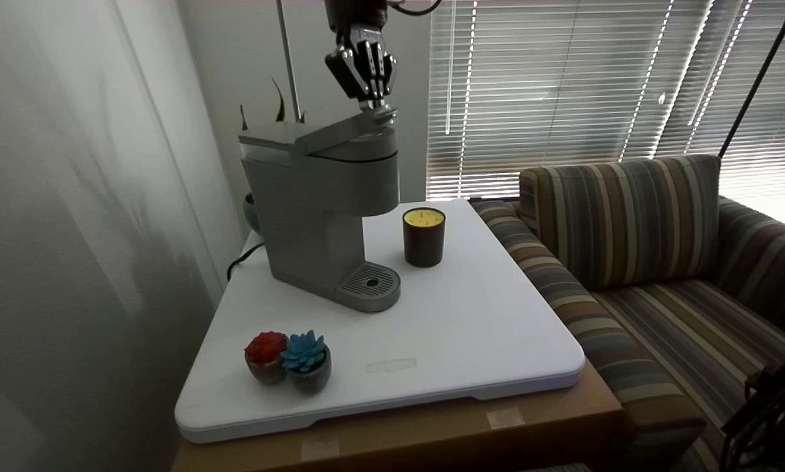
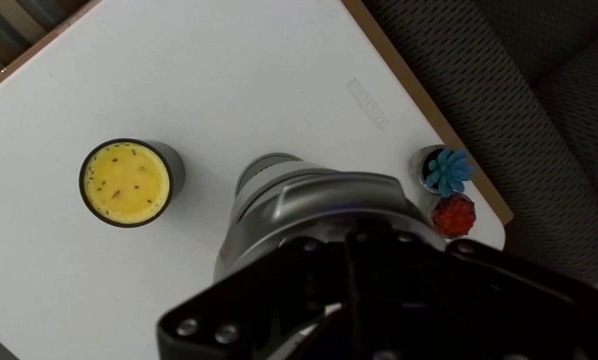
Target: Close the grey coffeemaker's chamber
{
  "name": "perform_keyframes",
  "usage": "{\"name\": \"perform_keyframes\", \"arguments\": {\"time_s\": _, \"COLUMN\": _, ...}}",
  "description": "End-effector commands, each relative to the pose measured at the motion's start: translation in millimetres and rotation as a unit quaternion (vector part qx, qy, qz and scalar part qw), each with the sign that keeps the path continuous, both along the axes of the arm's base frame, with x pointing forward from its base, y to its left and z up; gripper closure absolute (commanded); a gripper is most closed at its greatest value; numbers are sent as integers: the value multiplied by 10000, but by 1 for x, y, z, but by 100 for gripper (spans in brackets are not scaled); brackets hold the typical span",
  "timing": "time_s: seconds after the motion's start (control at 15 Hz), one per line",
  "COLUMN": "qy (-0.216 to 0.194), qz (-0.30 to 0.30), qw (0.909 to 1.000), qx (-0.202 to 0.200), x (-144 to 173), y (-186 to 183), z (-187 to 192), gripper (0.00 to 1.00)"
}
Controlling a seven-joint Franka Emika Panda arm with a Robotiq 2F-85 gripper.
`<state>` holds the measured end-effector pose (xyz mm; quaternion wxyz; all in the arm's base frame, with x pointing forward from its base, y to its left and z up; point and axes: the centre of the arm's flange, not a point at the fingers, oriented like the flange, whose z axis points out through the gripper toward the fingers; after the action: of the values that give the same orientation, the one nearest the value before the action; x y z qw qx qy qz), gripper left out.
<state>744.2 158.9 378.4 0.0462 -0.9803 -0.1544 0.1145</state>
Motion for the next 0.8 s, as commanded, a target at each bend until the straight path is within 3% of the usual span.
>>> {"name": "perform_keyframes", "arguments": {"time_s": 0.0, "qy": 1, "qz": 3, "qw": 10000, "qx": 0, "x": 0, "y": 1, "z": 0, "gripper": 99}}
{"name": "perform_keyframes", "arguments": {"time_s": 0.73, "qy": -210, "qz": -26, "qw": 9998, "qx": 14, "x": 13, "y": -2, "z": 11, "gripper": 100}}
